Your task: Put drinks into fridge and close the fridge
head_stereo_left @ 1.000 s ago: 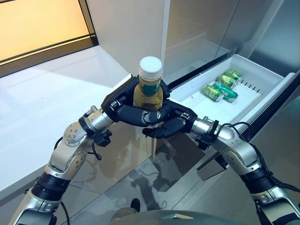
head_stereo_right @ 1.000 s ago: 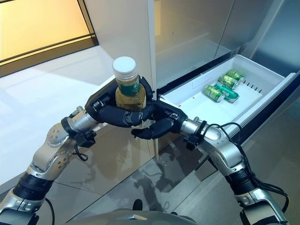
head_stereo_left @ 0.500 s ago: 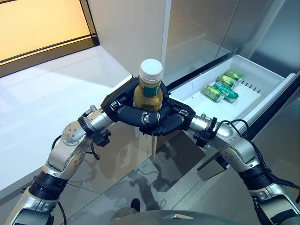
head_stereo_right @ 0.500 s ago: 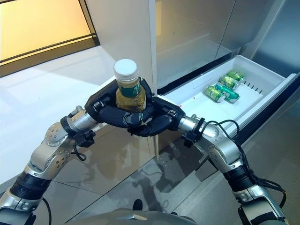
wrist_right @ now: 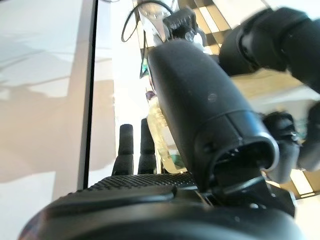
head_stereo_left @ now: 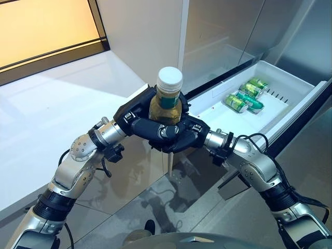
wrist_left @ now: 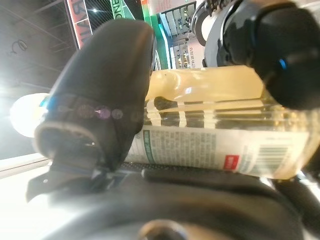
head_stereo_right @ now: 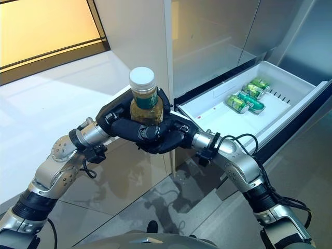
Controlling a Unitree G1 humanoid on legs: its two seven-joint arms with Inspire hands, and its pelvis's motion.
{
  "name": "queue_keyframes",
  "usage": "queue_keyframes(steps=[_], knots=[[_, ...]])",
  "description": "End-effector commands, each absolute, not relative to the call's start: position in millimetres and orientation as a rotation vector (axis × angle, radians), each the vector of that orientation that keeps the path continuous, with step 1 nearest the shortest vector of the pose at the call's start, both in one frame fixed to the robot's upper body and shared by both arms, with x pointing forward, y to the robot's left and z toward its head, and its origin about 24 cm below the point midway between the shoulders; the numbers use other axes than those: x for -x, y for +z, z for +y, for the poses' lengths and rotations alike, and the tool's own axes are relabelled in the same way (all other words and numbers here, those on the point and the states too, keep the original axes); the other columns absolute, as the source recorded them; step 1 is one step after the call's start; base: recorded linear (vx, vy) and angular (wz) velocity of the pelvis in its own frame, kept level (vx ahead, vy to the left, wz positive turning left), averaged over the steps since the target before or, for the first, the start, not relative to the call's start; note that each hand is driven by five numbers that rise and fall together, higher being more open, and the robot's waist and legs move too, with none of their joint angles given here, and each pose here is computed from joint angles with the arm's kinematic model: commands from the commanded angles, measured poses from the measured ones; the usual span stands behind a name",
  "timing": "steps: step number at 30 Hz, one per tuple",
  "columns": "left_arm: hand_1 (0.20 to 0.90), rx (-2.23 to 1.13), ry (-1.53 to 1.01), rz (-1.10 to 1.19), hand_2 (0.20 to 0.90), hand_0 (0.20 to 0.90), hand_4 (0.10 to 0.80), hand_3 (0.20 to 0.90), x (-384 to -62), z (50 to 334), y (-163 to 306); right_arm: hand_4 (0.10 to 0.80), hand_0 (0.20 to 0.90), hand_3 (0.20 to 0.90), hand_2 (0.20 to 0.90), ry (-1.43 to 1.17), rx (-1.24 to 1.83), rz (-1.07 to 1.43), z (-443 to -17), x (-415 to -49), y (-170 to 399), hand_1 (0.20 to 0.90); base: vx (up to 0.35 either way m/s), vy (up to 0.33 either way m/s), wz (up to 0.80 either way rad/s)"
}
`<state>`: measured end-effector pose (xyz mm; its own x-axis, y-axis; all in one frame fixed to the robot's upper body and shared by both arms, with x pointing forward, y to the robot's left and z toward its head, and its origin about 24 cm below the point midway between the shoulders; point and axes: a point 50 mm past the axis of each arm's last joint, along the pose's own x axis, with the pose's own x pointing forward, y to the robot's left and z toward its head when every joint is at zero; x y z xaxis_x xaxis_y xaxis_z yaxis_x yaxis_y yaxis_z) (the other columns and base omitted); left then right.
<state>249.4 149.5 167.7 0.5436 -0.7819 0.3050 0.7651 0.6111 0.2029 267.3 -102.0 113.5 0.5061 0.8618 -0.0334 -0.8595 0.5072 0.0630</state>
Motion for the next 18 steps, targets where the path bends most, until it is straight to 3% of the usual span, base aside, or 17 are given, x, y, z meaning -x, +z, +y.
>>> queue_keyframes(steps=[1, 12, 13, 14, 15, 16, 18], knots=[[0.3, 0.015, -1.021, -0.735, 0.3, 0.3, 0.1, 0.2, -244.4, 129.8, 233.0, 0.1, 0.3, 0.2, 0.3, 1.162, -0.101, -0.265, -76.5, -269.4, 185.5, 0.3, 0.0, 0.0, 0.0], [0.3, 0.004, -1.041, -0.736, 0.3, 0.3, 0.1, 0.2, -242.7, 129.4, 233.3, 0.1, 0.3, 0.2, 0.3, 1.144, -0.093, -0.278, -77.2, -270.7, 189.2, 0.3, 0.0, 0.0, 0.0], [0.371, 0.003, -1.041, -0.739, 0.371, 0.371, 0.182, 0.282, -242.5, 129.8, 233.9, 0.1, 0.3, 0.2, 0.3, 1.136, -0.09, -0.281, -77.8, -271.3, 189.5, 0.3, 0.0, 0.0, 0.0], [0.648, 0.003, -1.046, -0.742, 0.648, 0.648, 0.506, 0.606, -242.5, 129.7, 234.8, 0.1, 0.3, 0.2, 0.3, 1.131, -0.088, -0.285, -78.4, -271.9, 190.4, 0.3, 0.0, 0.0, 0.0], [0.829, -0.003, -1.049, -0.743, 0.829, 0.829, 0.718, 0.818, -242.6, 129.7, 235.0, 0.1, 0.3, 0.2, 0.3, 1.129, -0.087, -0.289, -79.0, -272.2, 190.9, 0.3, 0.0, 0.0, 0.0], [0.9, -0.01, -1.044, -0.744, 0.9, 0.9, 0.8, 0.9, -243.0, 131.0, 235.4, 0.1, 0.3, 0.2, 0.3, 1.123, -0.083, -0.293, -80.6, -272.5, 191.7, 0.3, 0.0, 0.0, 0.0], [0.9, -0.013, -1.039, -0.749, 0.9, 0.9, 0.8, 0.9, -242.7, 132.8, 236.4, 0.1, 0.3, 0.2, 0.3, 1.118, -0.08, -0.299, -82.5, -272.7, 192.6, 0.3, 0.0, 0.0, 0.0]])
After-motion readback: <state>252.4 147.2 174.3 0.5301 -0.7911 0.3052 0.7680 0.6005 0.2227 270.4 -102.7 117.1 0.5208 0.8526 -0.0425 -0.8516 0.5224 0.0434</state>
